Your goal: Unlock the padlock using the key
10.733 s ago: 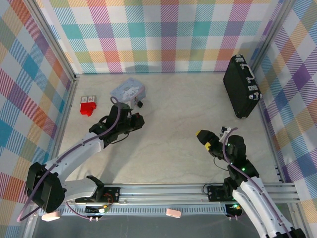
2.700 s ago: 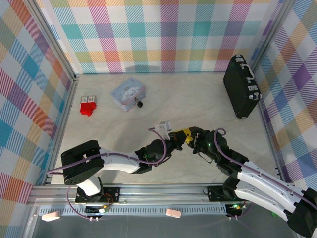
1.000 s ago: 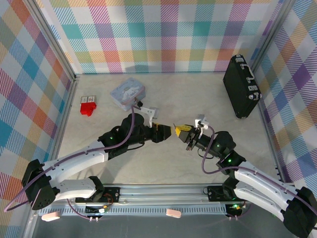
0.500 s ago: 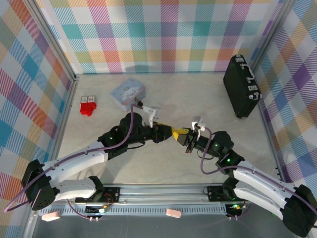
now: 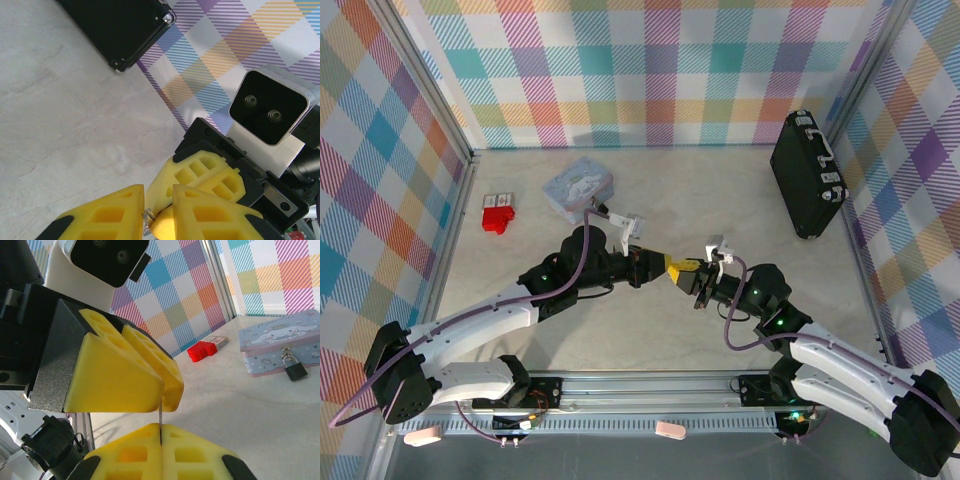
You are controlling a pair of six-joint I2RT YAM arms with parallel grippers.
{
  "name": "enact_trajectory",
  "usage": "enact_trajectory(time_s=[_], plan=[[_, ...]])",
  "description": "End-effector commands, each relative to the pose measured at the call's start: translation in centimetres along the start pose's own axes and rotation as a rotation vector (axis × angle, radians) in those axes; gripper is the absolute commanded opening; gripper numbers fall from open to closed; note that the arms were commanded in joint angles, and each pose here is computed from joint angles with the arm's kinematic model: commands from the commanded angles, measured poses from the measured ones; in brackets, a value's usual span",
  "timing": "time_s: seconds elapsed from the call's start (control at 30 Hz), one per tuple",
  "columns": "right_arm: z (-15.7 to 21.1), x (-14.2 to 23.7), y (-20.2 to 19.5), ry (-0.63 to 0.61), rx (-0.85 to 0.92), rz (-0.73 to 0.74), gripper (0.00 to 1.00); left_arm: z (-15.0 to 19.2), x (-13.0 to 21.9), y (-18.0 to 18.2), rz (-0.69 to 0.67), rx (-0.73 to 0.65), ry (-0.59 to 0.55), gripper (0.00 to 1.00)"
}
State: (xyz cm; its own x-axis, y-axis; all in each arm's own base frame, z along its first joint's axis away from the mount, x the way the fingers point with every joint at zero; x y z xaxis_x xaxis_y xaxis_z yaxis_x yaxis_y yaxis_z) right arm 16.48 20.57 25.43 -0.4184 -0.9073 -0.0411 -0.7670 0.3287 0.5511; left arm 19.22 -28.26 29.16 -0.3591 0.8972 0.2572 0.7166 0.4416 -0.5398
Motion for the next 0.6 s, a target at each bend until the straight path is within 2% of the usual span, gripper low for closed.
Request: enact_trajectory(time_s=[0.0, 0.33, 0.5, 0.53, 0.57], plan=[[-0.5, 0.0, 0.5, -0.033, -0.001, -0.032, 0.00, -0.3, -0.2, -0.3, 0.043, -0.008, -0.016, 0.17], [-0.7, -0.1, 0.4, -0.046, -0.030, -0.027, 0.00, -0.4, -0.4, 0.0, 0.030, 0.014, -0.025, 0.01], [-0.8, 0.0, -0.3, -0.063, -0.066, 0.025, 0.00, -0.5, -0.4, 0.6, -0.018, 0.044, -0.056, 0.00], [-0.9, 0.2, -0.5, -0.071, -0.084, 0.053, 0.04, -0.6, -0.4, 0.9, -0.035, 0.051, -0.067, 0.00], [-0.9, 0.5, -0.9, -0.075, -0.110, 0.095, 0.15, -0.6, -0.3, 1.2, -0.065, 0.066, -0.081, 0.00]])
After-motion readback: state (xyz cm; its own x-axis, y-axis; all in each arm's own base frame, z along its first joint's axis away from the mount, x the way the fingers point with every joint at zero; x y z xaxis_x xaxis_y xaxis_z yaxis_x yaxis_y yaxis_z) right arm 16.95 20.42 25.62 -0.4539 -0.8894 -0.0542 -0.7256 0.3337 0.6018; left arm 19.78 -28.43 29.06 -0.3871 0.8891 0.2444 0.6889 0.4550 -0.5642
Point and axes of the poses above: each hand's point on the last joint's axis, 136 mm out from that joint toward the fingers, its own x axis back along the fingers, its own y axis along the line the jaws close on, z = x × y, the point moved 6 cm from there along x, back along the fingers, and after that the axes turned 10 degrees about -x, right-handed, at the moved point
